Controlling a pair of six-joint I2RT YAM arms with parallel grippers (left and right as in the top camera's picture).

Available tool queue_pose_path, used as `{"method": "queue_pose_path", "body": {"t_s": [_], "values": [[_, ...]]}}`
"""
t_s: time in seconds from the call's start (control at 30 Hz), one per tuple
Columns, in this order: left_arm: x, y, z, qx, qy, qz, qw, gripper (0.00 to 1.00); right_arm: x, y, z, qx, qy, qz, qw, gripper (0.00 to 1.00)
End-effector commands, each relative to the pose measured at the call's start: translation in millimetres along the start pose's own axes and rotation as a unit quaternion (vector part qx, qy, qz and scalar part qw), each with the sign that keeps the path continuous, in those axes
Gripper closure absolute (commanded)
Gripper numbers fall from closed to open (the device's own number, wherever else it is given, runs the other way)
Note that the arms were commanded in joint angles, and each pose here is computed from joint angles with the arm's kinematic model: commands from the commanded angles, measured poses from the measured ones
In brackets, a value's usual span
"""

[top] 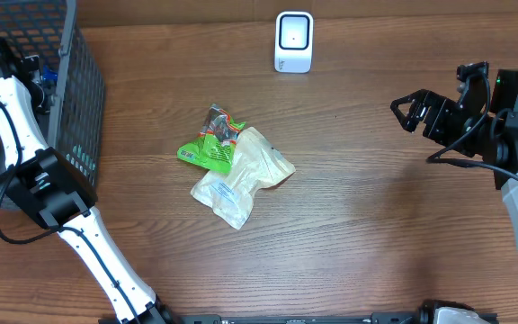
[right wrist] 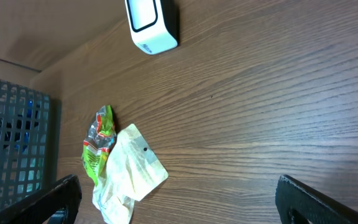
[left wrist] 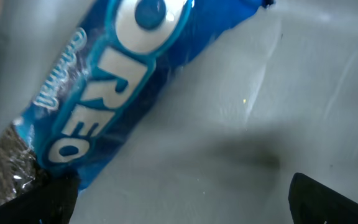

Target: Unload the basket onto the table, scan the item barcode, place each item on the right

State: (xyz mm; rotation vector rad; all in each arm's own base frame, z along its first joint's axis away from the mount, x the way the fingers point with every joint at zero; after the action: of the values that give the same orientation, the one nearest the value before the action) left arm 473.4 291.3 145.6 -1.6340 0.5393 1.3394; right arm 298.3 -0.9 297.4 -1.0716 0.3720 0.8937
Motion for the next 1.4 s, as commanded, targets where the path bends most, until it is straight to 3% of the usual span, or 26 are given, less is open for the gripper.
{"method": "queue_pose_path", "body": {"t_s": [0.0, 0.17, 0.27, 0.33, 0.47, 0.7, 0.9, 1.13, 1.37], "values": [[16, 4, -5, 0.014, 0.008, 0.009, 1.0, 0.01, -5, -7, 7, -0.009, -0.009, -0.01, 1.0, 0.0], [16, 10, -5, 0.014, 0.006, 0.032, 0.999, 0.11, -5, -7, 7, -0.009, -0.009, -0.01, 1.0, 0.0], [14, 16, -5, 0.015, 0.006, 0.051, 0.999, 0.32, -5, -7, 7, -0.009, -0.009, -0.01, 1.0, 0.0], [7, 16, -5, 0.025, 0.008, 0.054, 0.998, 0.41, -5, -7, 7, -0.009, -0.009, -0.01, 1.0, 0.0], [-15, 11, -7, 0.035, 0.01, 0.046, 0.998, 0.43, -5, -7, 7, -0.009, -0.009, -0.01, 1.0, 0.0], [-57, -22, 0, 0.053, -0.027, -0.059, 0.996, 0.31, -5, -7, 7, -0.009, -0.01, -0.01, 1.0, 0.0], [-50, -42, -4, 0.118, -0.011, -0.127, 0.985, 0.2, -5, -7, 7, -0.007, -0.012, -0.01, 1.0, 0.0], [-14, -37, -5, 0.153, -0.01, -0.116, 0.981, 0.17, -5, -6, 7, -0.006, -0.015, -0.007, 1.0, 0.0], [47, -10, -4, 0.151, 0.003, -0.049, 0.987, 0.16, -5, -5, 7, -0.004, -0.014, -0.005, 1.0, 0.0]]}}
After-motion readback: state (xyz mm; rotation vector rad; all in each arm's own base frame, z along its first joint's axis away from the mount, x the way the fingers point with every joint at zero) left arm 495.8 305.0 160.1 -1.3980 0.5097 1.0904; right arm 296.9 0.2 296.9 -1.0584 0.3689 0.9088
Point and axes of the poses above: each gripper's point midway between its finger pads, its own x axis out along the fingers, its own z axis along the line the jaws close on, y = z × x, the point moved 10 cm from there along -x, back along the fingers, and after that the axes turned 12 degrees about -x, right-handed, at the moved point
